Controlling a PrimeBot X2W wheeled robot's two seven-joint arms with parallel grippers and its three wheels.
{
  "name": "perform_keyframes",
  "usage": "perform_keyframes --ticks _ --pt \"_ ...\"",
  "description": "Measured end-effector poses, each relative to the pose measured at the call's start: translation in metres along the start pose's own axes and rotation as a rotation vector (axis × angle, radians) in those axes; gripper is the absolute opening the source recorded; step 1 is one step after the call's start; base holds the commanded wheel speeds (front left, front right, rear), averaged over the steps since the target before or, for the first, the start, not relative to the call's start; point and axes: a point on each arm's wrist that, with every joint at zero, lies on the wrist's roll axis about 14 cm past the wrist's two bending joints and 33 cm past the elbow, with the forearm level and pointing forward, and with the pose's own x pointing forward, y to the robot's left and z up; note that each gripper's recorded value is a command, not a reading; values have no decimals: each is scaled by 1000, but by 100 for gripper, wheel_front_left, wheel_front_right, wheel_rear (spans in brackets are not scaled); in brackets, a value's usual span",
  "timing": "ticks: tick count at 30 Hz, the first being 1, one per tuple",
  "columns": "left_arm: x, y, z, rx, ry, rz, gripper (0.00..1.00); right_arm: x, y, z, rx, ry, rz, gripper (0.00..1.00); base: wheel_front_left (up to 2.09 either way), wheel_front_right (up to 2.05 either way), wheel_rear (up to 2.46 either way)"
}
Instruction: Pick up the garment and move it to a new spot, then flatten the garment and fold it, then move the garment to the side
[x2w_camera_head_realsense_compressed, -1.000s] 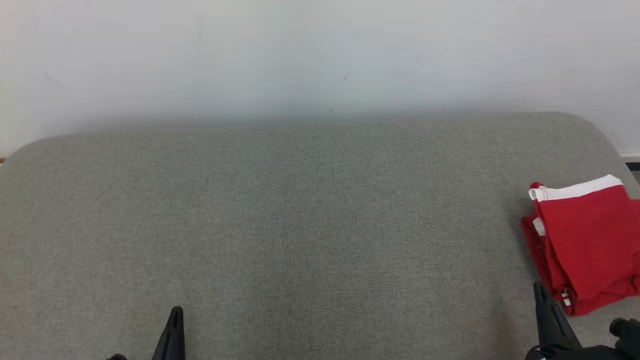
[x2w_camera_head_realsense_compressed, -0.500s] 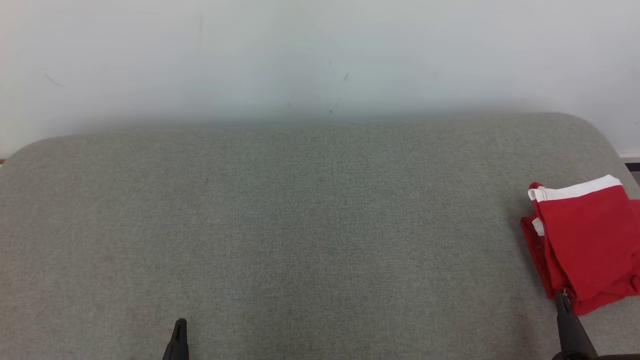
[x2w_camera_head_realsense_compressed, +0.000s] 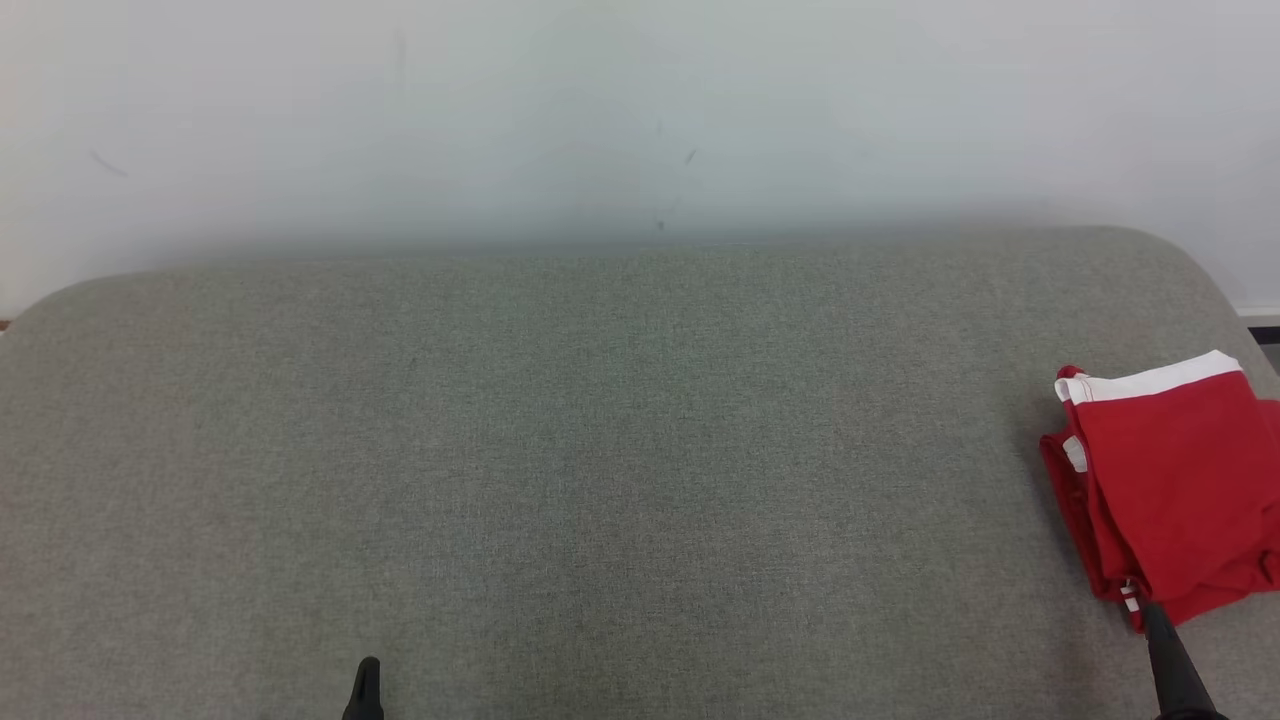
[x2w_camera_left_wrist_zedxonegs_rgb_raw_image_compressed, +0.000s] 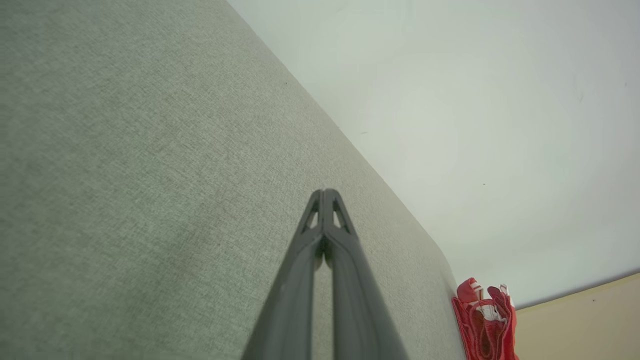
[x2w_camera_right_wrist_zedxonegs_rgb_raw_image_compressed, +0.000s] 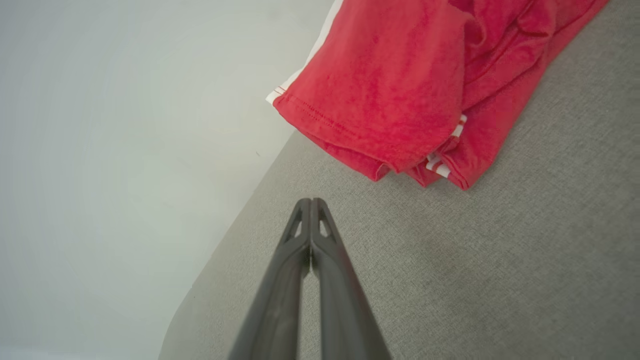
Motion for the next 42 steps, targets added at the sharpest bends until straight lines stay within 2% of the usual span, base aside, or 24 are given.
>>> perform_keyframes --ticks 42 --pt "-17 -2 -14 -429 14 28 0 -16 -30 25 436 -47 -27 0 0 0 0"
